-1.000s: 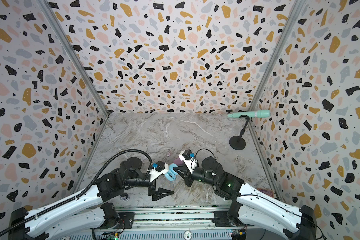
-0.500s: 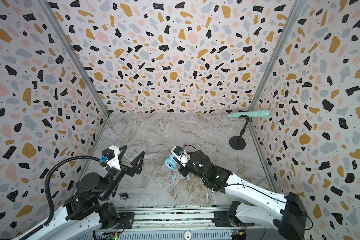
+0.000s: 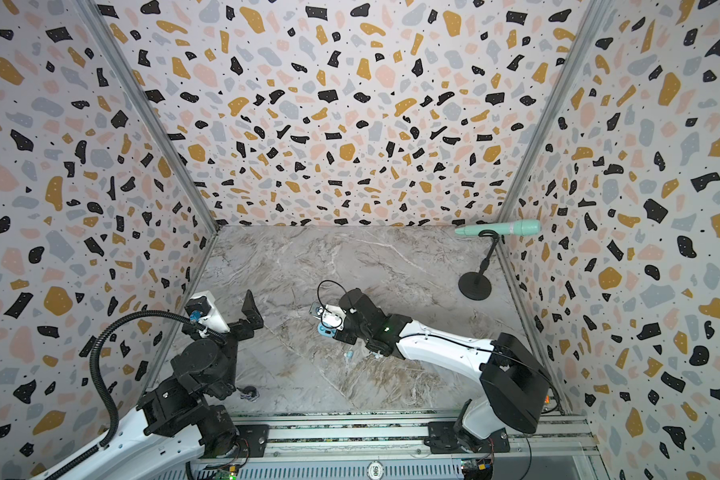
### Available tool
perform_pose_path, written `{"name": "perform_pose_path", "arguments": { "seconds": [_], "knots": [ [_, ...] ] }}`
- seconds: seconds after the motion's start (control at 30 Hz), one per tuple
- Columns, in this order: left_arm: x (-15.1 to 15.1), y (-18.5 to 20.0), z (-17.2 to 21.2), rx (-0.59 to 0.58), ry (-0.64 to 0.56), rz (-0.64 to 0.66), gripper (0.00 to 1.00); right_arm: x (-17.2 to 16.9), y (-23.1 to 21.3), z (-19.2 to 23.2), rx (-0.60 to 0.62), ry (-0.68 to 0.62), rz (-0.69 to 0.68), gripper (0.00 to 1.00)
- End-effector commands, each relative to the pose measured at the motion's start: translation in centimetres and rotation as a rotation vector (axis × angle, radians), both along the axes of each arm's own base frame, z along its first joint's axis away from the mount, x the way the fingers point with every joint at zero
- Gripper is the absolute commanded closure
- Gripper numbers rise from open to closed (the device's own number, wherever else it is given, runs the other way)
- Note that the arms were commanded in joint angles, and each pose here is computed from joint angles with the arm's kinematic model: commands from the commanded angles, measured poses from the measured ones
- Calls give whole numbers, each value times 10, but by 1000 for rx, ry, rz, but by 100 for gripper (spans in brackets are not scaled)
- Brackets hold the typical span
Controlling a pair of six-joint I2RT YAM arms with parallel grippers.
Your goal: Insert the wireless bluetooth earbuds into the charging case
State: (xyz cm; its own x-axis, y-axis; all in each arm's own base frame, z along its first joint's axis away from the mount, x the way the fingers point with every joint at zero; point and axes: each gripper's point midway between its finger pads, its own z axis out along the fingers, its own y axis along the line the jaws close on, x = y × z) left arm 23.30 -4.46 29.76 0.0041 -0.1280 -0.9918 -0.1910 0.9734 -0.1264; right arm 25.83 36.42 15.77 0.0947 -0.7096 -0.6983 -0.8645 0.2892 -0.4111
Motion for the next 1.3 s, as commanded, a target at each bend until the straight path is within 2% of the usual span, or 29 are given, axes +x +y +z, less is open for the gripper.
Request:
{"name": "perform_pose_path", "arguments": {
  "seconds": [0.0,0.17,0.37,0.87,1.27],
  "knots": [
    [-2,7,5,-33,-28,27,0,10,10,3,-49,-60,51,100],
    [-3,5,5,-38,-34,9,0,23,20,-27,-148,-67,63,100],
    [-3,5,6,-45,-43,-2,0,35,27,-50,-205,-70,72,100],
    [-6,6,8,-59,-61,-14,0,43,43,-80,-230,-35,96,100],
    [-7,11,9,-67,-72,-3,0,48,57,-80,-203,-36,104,100]
  ]
}}
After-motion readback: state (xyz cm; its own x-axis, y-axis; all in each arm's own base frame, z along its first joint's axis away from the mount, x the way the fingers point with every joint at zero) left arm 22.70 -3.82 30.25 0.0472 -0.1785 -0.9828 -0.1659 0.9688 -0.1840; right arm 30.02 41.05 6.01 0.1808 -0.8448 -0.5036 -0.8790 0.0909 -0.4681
